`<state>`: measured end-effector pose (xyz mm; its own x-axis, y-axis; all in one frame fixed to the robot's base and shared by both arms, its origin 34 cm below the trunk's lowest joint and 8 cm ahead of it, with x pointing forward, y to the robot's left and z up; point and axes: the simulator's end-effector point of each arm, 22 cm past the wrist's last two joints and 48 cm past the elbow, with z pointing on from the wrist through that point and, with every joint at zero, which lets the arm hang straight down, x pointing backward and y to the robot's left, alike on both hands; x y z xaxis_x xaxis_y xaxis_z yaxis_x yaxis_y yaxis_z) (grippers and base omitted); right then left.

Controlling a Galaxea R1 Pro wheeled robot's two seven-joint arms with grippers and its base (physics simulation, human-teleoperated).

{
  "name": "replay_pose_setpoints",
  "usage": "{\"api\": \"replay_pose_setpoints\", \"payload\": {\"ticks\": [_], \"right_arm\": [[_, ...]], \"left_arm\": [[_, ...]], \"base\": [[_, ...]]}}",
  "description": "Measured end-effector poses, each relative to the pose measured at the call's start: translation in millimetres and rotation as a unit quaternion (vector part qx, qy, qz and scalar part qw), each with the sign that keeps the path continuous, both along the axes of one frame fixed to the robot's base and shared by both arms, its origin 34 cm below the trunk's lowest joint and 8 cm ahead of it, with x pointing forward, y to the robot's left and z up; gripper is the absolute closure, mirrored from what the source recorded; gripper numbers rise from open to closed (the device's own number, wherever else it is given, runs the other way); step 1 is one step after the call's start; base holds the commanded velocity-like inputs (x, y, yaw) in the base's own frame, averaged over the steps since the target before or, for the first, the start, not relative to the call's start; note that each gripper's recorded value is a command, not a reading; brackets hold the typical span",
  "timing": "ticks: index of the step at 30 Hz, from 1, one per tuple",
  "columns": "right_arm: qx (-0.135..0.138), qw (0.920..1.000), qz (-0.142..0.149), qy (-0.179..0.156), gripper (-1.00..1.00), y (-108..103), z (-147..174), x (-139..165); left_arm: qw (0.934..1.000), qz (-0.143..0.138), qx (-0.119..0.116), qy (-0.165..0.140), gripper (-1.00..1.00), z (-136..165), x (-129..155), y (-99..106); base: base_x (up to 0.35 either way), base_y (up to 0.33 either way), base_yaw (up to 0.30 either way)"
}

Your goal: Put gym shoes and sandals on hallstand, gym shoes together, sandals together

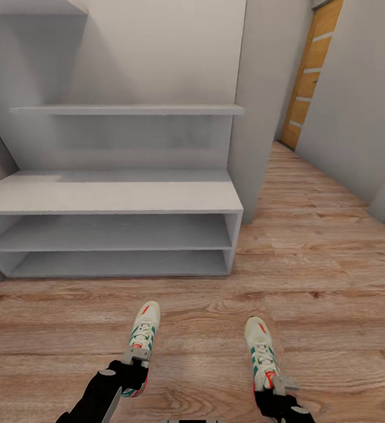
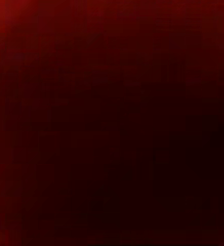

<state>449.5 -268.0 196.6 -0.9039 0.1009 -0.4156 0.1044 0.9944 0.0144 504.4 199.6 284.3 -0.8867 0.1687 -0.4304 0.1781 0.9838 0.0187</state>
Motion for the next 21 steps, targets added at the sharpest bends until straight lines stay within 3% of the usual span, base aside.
{"api": "replay_pose_setpoints", "payload": {"ticks": [1,3,7,14,21], "right_arm": [[0.004,0.9991,0.001,0.041,1.00,2,-3,-11],[0.005,0.9988,0.001,0.048,1.00,1,4,-2],[0.009,0.9995,0.001,0.030,1.00,6,29,34],[0.031,0.9897,0.005,0.139,1.00,23,51,17],[0.035,0.9865,0.005,0.160,1.00,25,61,15]], "left_arm": [[1.0000,0.000,-0.001,0.000,1.00,0,0,0],[1.0000,0.000,-0.001,0.000,1.00,0,0,0],[1.0000,0.000,-0.001,0.000,1.00,0,0,0],[1.0000,0.001,-0.002,0.000,1.00,0,0,0],[1.0000,0.001,-0.002,0.000,1.00,0,-1,0]], "base": [[0.000,0.000,0.000],[0.000,0.000,0.000],[0.000,0.000,0.000],[0.000,0.000,0.000],[0.000,0.000,0.000]]}}
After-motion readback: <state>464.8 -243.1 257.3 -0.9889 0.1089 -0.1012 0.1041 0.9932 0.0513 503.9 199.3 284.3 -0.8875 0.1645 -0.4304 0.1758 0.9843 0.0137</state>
